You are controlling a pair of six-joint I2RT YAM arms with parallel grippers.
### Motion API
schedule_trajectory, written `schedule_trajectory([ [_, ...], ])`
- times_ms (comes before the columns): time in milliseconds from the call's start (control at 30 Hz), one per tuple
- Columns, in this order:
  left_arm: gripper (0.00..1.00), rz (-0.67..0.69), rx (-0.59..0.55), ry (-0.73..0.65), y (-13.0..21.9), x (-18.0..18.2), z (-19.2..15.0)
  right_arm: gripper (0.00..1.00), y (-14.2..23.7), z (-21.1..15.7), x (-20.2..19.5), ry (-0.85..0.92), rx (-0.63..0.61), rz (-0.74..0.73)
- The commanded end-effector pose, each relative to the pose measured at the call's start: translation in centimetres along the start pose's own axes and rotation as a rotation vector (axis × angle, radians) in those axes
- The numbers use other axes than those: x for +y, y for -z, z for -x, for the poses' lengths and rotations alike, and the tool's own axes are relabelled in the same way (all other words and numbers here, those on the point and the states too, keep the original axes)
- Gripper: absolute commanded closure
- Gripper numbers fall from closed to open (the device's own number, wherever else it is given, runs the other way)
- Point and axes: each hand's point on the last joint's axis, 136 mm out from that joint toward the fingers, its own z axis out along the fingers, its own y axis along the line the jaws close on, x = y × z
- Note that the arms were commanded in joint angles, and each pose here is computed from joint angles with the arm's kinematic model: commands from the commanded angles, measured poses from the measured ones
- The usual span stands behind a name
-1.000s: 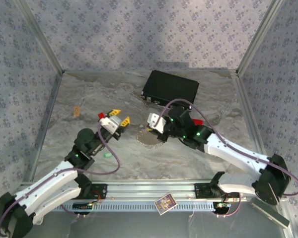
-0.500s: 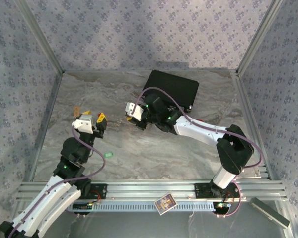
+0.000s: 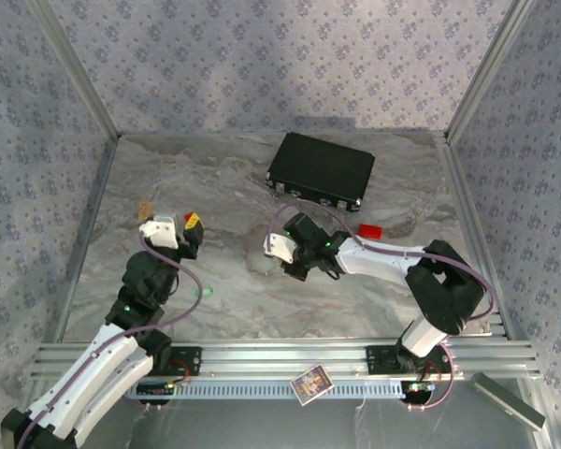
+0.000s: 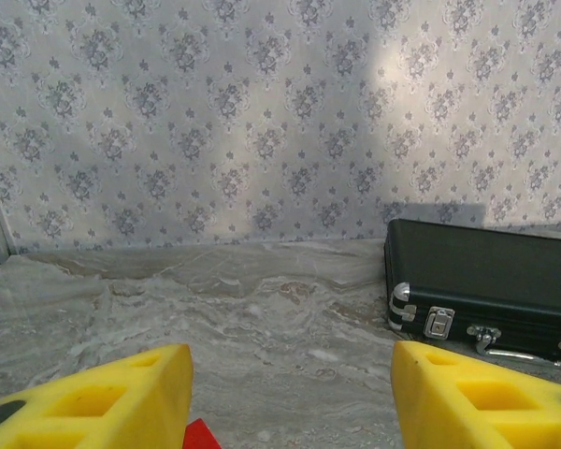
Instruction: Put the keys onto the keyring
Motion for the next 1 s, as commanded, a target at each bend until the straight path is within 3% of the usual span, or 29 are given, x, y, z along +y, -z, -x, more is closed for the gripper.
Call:
schedule_trajectory([
  [0,0.43,-0.004,-0.022,0.039,-0.3,0.0,0.3,1.00,1.5,-1.8,-0.2,0.018,0.072,-0.024],
  [600,0.44,-0.020,0.017,0.043,-1.5,-0.7,-0.5,0.98,1.8,-8.4,-2.4,0.003,0.403,-0.140],
  [767,0.43,-0.043,0.039,0.028,-1.7,-1.1,-0.8,0.90,1.5,-9.6,-2.7,-0.003,0.449,-0.146],
  [967,0.42,-0.085,0.076,0.019,-2.1,-2.0,-1.4,0.73,2.0,-10.7,-4.4,-0.050,0.495,-0.221],
])
